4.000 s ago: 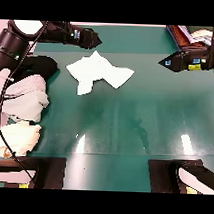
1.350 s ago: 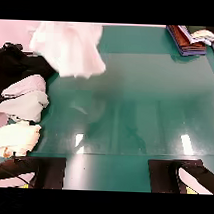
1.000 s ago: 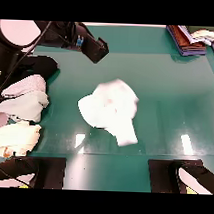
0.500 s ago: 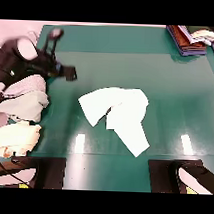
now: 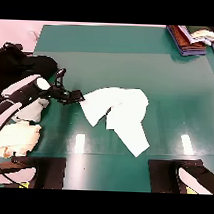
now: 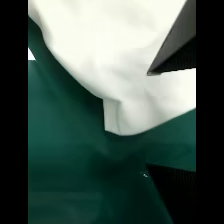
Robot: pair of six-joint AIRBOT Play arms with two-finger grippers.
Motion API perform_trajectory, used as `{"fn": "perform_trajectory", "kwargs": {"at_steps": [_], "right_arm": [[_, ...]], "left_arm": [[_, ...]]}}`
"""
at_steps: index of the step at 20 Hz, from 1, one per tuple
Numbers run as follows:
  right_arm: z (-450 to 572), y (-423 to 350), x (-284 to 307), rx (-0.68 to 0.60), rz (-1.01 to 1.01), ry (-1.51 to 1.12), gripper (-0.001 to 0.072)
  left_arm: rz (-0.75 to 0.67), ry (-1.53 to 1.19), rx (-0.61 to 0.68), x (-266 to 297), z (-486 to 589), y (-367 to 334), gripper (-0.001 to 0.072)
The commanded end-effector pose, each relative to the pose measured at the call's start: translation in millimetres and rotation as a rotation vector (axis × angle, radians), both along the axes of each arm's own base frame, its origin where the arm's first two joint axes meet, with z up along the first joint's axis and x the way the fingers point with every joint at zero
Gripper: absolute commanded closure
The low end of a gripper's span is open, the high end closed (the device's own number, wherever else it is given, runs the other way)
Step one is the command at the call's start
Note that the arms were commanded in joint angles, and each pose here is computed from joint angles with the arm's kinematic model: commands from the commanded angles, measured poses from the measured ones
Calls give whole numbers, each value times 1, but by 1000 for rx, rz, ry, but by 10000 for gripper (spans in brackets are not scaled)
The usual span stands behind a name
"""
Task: Fold the shirts.
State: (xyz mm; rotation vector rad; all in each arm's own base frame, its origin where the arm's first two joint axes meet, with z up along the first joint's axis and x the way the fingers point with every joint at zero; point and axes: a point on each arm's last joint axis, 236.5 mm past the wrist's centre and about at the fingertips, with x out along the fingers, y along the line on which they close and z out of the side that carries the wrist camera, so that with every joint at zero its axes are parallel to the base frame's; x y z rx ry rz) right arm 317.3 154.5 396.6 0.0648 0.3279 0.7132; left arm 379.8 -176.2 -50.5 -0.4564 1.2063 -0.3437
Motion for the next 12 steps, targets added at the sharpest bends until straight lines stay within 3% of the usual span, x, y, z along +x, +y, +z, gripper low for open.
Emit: {"fn": "perform_trajectory", "kwargs": {"at_steps": [1, 3, 6, 10, 11, 12], "right_arm": [[-1, 0, 0, -3, 1, 3, 698], [-6, -3, -1, -17, 0, 21, 699], [-39, -27, 7, -25, -60, 130, 699], [-174, -106, 14, 40, -268, 522, 698], [-220, -127, 11, 71, -333, 637, 630], [-264, -141, 5, 117, -380, 746, 372]], "left_arm": [[86, -28, -94, 14, 3, -14, 131], [110, -64, -109, 26, 12, -14, 652], [33, -164, -66, 46, 45, -15, 685], [-73, -286, 8, 69, 100, -15, 685], [-75, -307, 9, 73, 109, -16, 685], [-73, -318, 8, 76, 113, -16, 685]]}}
